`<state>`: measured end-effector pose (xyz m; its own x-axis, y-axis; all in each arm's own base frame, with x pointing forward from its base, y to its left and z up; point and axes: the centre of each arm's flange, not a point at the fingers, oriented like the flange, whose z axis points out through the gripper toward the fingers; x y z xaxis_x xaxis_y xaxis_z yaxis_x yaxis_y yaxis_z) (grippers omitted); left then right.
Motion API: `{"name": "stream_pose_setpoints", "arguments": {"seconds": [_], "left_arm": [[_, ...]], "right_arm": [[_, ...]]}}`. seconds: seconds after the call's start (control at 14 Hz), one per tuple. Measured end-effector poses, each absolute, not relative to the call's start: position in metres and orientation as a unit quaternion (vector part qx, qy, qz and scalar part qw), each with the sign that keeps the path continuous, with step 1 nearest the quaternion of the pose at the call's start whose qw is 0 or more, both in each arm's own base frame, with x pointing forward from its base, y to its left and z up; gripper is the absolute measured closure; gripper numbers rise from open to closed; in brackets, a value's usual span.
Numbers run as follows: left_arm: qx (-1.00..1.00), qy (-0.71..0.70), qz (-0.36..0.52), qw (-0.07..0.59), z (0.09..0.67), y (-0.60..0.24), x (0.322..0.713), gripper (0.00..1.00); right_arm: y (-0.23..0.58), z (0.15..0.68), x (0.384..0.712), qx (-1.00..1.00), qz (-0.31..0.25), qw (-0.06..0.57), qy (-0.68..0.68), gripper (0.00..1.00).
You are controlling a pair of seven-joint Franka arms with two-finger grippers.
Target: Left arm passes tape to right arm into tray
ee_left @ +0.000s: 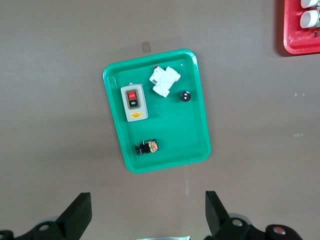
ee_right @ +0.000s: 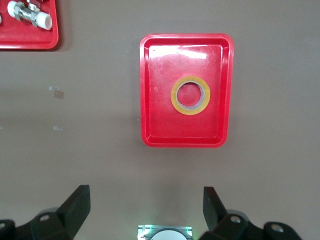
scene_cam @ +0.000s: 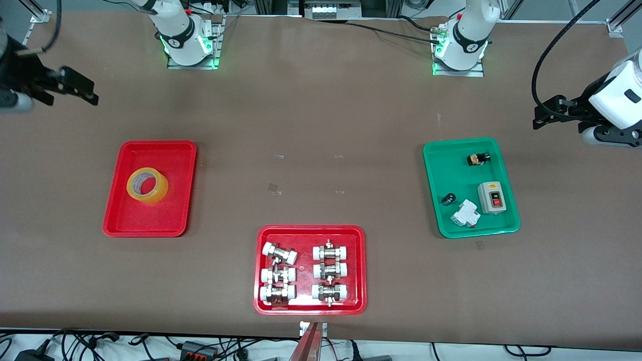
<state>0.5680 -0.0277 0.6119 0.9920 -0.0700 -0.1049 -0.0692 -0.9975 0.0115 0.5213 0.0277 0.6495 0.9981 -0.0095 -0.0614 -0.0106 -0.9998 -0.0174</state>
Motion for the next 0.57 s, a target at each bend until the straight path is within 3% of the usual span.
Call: {"name": "stream_pose_setpoints", "arguments": {"seconds": [0.21, 0.57], "left_arm": [[0.998, -0.035, -0.053, 0.004, 0.612, -0.028, 0.568, 0.0], [0.998, -0.036, -0.053, 0.004, 0.612, -0.029, 0.568, 0.0]], "right_arm": [[0.024, 0.664, 0.503, -1.0, 0.019, 0.009, 0.014, 0.0], [0.017, 0.655, 0.511, -0.998, 0.023, 0.009, 0.058, 0.0]]}}
